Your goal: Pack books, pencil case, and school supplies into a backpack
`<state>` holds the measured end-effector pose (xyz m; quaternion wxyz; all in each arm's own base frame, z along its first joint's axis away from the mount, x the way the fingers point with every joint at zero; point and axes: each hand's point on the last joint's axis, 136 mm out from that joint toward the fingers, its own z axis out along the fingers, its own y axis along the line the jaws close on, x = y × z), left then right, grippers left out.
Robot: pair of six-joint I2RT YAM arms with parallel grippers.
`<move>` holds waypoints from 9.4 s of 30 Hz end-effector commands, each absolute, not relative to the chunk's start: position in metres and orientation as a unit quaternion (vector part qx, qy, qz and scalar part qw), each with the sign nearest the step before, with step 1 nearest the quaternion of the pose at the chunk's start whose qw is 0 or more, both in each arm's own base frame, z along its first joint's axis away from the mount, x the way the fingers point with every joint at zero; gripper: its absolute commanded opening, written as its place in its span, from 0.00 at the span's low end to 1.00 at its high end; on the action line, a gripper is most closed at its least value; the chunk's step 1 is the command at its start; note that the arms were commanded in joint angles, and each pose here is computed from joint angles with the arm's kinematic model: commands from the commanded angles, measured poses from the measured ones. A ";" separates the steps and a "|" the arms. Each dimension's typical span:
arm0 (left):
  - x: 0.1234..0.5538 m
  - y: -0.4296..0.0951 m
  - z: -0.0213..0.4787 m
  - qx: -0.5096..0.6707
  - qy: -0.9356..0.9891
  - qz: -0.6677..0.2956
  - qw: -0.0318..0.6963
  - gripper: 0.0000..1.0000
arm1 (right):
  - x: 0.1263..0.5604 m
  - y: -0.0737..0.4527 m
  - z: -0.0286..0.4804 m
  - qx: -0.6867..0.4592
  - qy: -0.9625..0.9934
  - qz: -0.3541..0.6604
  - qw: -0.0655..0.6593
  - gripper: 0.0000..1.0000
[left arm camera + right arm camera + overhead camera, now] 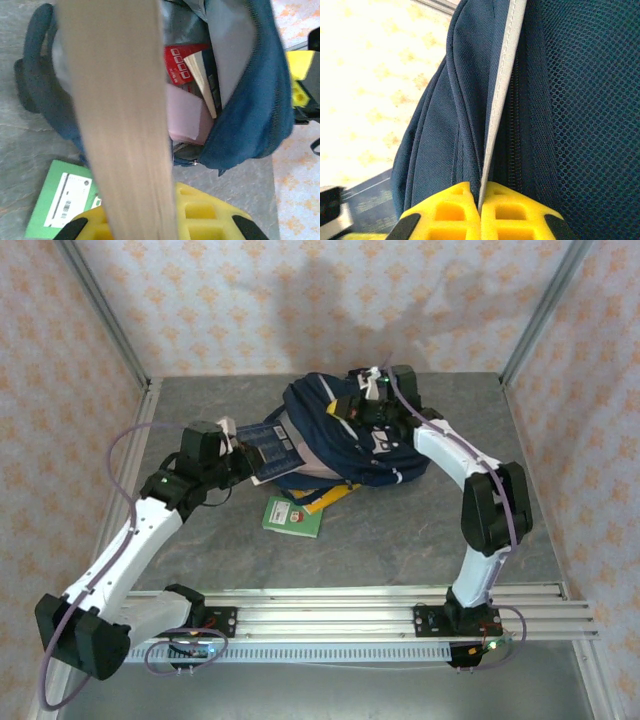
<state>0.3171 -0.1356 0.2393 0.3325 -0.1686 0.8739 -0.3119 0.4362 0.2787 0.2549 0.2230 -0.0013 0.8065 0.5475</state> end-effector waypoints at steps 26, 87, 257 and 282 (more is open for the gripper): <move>0.437 -0.209 0.296 -0.167 0.745 -0.537 0.359 0.00 | 0.418 0.262 0.366 -0.070 0.687 0.690 0.220 0.00; 0.388 -0.210 0.221 -0.146 0.874 -0.376 0.270 0.75 | 0.512 0.230 0.263 0.076 0.807 0.466 0.355 0.00; 0.256 -0.223 0.256 -0.111 0.853 -0.483 0.166 0.71 | 0.227 0.266 0.251 -0.651 0.493 -0.092 0.571 0.00; 0.271 -0.258 0.245 -0.115 0.813 -0.563 0.092 0.81 | 0.202 0.274 0.284 -0.654 0.362 -0.182 0.638 0.00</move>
